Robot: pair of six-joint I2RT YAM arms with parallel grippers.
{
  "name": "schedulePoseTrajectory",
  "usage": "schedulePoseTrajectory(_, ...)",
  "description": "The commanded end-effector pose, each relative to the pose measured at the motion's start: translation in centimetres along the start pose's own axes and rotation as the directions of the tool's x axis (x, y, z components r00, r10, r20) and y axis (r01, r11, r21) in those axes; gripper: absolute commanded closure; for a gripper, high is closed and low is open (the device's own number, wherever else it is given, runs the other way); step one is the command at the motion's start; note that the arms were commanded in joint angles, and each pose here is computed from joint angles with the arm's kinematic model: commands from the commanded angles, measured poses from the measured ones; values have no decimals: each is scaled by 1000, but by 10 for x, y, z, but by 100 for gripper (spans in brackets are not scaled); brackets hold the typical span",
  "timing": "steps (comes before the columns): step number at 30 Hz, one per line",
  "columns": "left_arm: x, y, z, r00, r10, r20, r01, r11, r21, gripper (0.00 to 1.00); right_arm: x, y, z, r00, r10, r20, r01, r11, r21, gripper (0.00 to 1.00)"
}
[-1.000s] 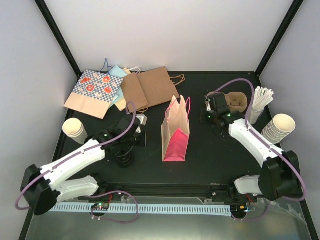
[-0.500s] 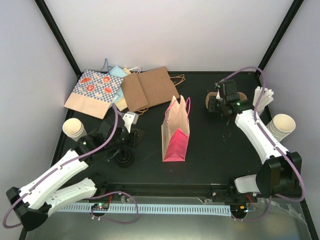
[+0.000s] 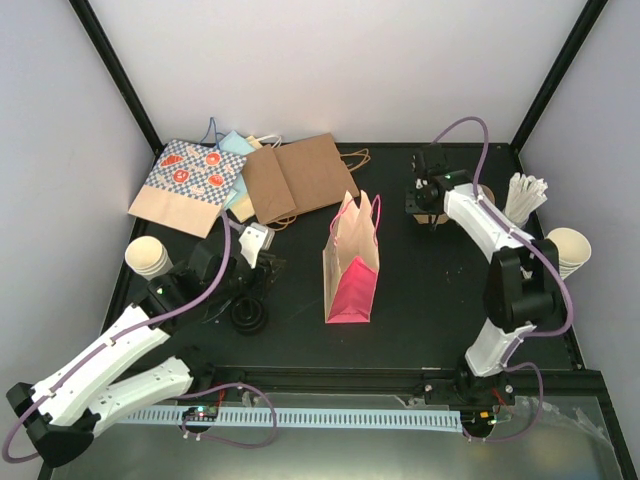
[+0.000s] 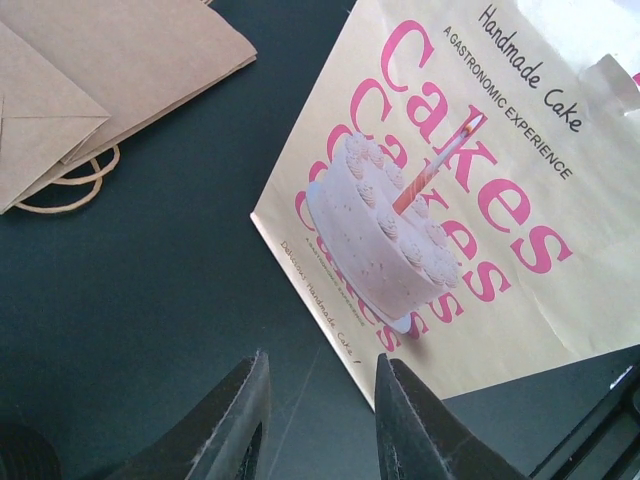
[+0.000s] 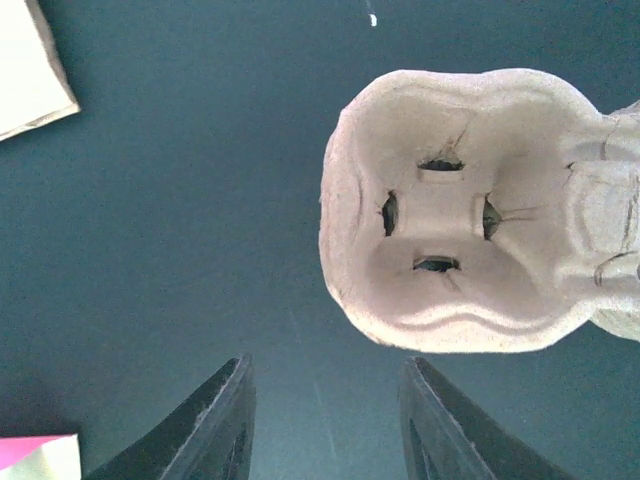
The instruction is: Pack the takeout coffee
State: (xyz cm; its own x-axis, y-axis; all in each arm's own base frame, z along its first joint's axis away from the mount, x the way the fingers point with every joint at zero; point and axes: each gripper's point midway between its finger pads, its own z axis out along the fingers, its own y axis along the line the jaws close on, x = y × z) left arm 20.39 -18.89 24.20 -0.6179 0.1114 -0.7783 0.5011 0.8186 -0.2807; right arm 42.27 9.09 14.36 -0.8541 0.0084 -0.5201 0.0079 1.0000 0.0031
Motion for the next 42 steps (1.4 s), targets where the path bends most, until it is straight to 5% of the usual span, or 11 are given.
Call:
schedulePoseTrajectory(1,-14,-3,-11,999,28,41,-28,1000,6,68,-10,-9,8,1000,-21,-9,21,998,66,59)
schedulePoseTrajectory(42,-16,-9,-9,999,39,31,-40,999,34,67,-18,-15,34,998,-54,-39,59,988,140,77)
